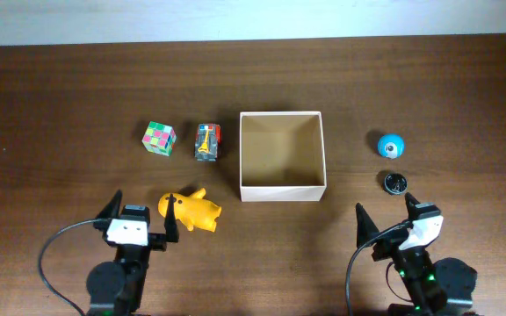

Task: Pack container
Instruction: 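Move the left gripper toward the red toy truck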

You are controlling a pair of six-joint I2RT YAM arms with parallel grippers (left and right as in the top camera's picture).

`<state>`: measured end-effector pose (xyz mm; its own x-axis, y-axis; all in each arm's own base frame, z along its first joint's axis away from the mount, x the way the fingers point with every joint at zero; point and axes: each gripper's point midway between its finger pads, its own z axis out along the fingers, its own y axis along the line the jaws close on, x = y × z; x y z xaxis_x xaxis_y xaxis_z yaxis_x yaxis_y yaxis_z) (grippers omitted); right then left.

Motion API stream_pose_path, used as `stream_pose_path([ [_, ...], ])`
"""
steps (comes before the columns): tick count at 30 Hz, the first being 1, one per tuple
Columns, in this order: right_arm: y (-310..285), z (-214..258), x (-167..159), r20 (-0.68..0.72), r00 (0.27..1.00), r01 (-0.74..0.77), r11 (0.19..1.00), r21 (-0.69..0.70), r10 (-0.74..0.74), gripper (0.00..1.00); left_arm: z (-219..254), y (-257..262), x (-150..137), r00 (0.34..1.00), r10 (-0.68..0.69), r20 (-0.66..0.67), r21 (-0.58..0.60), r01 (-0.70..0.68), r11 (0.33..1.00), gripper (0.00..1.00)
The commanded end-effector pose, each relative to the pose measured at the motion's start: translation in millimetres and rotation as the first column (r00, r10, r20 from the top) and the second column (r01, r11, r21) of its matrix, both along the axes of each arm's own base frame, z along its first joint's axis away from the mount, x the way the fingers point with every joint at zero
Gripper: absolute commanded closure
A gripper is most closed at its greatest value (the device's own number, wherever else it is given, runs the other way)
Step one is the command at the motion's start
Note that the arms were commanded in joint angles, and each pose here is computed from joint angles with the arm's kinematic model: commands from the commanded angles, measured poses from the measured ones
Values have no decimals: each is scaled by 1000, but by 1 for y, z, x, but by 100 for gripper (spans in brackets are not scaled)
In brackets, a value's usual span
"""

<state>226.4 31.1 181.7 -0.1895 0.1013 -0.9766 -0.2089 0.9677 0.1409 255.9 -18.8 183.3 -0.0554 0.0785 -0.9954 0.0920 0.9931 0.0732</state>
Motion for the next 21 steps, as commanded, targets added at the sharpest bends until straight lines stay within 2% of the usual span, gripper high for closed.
stream_pose_path([
  [1, 2, 38, 1, 24, 1000, -11, 999, 31, 10, 1, 55, -1, 0, 998, -10, 69, -14, 11, 1000, 1],
  [5, -1, 64, 15, -50, 999, -3, 999, 41, 5, 1, 79, 1, 10, 1000, 4, -20, 3, -4, 1000, 1],
  [9, -5, 68, 40, -258, 966, 13, 998, 68, 5, 1, 92, -1, 34, 986, -2, -166, 13, 4, 1000, 1],
  [14, -11, 68, 79, -495, 869, -13, 999, 42, 32, 1, 108, -17, 69, 940, -90, -330, 57, 115, 992, 1],
  [21, -12, 66, 121, -722, 686, -1, 993, 119, 88, 1, 120, -20, 112, 838, -92, -537, 47, 139, 989, 1],
])
